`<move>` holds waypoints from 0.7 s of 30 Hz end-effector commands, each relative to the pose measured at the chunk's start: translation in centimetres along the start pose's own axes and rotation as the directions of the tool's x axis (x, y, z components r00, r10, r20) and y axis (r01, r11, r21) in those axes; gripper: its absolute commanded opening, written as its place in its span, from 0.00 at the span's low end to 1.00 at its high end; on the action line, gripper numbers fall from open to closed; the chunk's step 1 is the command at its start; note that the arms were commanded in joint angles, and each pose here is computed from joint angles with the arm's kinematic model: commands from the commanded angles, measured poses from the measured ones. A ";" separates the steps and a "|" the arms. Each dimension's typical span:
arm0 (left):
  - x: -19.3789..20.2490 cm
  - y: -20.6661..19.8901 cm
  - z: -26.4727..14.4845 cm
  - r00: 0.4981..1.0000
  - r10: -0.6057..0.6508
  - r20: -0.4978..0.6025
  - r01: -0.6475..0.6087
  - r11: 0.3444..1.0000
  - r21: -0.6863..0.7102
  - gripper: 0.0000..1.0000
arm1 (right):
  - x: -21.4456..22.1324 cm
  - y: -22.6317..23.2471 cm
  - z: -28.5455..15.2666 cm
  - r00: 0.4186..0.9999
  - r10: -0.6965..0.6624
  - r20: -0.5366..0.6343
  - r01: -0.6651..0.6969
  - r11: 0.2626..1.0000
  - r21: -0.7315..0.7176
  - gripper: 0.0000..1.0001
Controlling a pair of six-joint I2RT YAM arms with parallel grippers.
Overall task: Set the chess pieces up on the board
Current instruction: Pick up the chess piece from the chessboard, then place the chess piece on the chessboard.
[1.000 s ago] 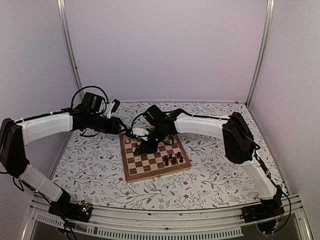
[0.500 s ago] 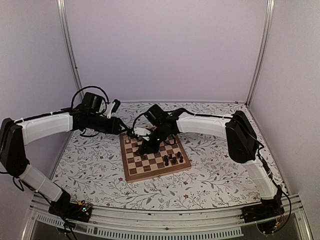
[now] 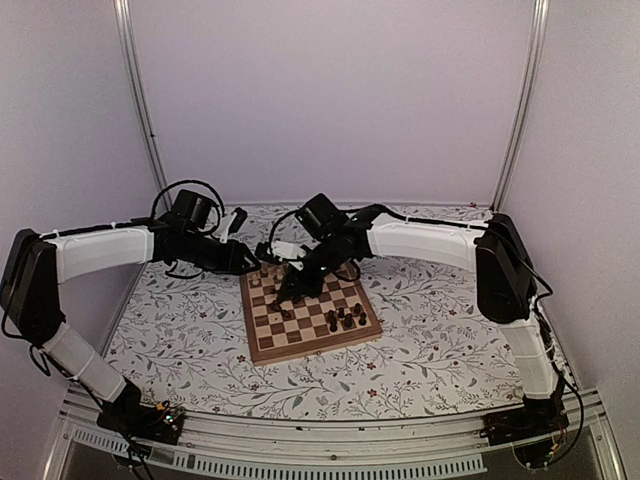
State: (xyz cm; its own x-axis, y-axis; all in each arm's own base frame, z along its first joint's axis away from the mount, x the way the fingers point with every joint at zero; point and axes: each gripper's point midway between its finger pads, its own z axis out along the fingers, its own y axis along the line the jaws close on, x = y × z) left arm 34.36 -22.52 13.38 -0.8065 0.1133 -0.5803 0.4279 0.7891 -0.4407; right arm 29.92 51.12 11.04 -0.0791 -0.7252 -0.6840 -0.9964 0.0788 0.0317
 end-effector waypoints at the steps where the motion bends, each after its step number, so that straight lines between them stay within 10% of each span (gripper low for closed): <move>1: -1.0 -0.5 -0.4 1.000 0.022 0.018 -0.022 1.000 -0.007 0.42 | 0.0 1.7 -2.0 0.999 -0.032 0.008 0.032 0.999 -0.015 0.03; 21: -1.1 -0.6 -0.4 0.999 0.031 0.019 -0.031 0.999 -0.007 0.42 | 6.0 2.0 -1.3 0.992 -0.021 -0.123 0.026 0.999 0.042 0.03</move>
State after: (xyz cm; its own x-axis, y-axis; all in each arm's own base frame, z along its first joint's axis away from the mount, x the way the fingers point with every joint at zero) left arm 34.63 -22.35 13.57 -0.8012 0.1149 -0.5872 0.4259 0.7989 -0.4248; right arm 27.51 46.12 6.65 -0.0830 -0.8146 -0.5740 -0.9960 0.0869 0.0207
